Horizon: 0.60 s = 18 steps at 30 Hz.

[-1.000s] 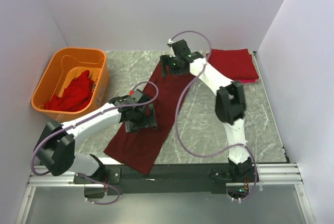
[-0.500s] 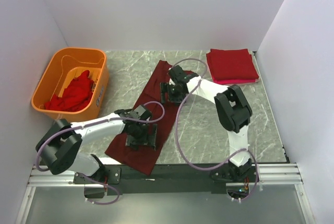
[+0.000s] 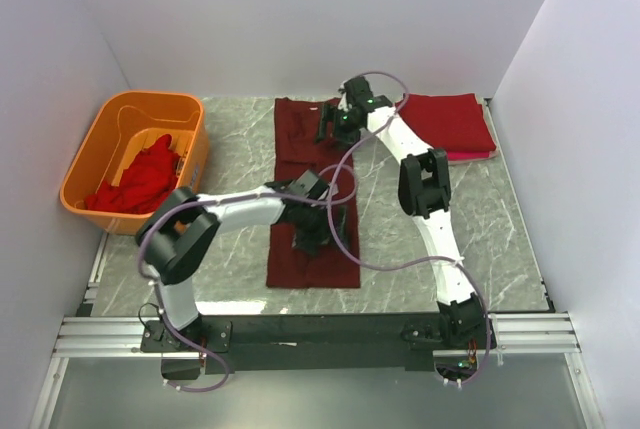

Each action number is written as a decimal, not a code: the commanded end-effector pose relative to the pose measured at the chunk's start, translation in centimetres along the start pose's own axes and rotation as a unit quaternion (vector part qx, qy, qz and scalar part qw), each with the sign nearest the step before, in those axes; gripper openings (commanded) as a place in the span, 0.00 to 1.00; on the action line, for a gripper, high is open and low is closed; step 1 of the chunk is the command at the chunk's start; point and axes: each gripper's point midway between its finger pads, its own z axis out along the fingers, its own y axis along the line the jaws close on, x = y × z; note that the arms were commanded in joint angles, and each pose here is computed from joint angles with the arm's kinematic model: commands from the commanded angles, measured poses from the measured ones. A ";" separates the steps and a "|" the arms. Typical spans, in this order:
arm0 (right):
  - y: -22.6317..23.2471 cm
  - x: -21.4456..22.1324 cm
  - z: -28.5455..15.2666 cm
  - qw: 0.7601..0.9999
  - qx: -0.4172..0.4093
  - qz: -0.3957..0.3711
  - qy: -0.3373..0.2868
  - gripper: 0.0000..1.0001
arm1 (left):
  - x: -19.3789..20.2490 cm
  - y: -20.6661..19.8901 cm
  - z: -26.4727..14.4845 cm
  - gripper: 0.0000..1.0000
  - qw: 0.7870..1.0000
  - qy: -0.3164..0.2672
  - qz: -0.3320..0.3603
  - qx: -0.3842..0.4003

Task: Fold and stack the t-shirts
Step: Fold the tshirt

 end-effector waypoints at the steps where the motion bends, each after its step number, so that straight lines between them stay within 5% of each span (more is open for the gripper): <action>1: -2.6 -1.8 -0.2 1.000 -0.014 0.005 -0.009 0.90 | -3.8 -1.0 2.0 0.99 0.999 -0.038 0.035 -0.008; 11: 4.4 -8.9 -11.2 0.985 -0.084 -0.030 -0.147 0.91 | -5.8 -5.1 -4.4 1.00 0.990 -0.117 0.074 0.010; 17: 7.2 -7.6 -20.7 0.972 -0.099 -0.002 -0.215 0.93 | -5.0 -4.3 -9.7 0.99 0.979 -0.195 0.060 -0.011; 18: 5.4 -5.2 -19.3 0.978 -0.080 0.020 -0.190 0.93 | -4.4 -2.4 -9.4 1.00 0.978 -0.200 0.043 -0.035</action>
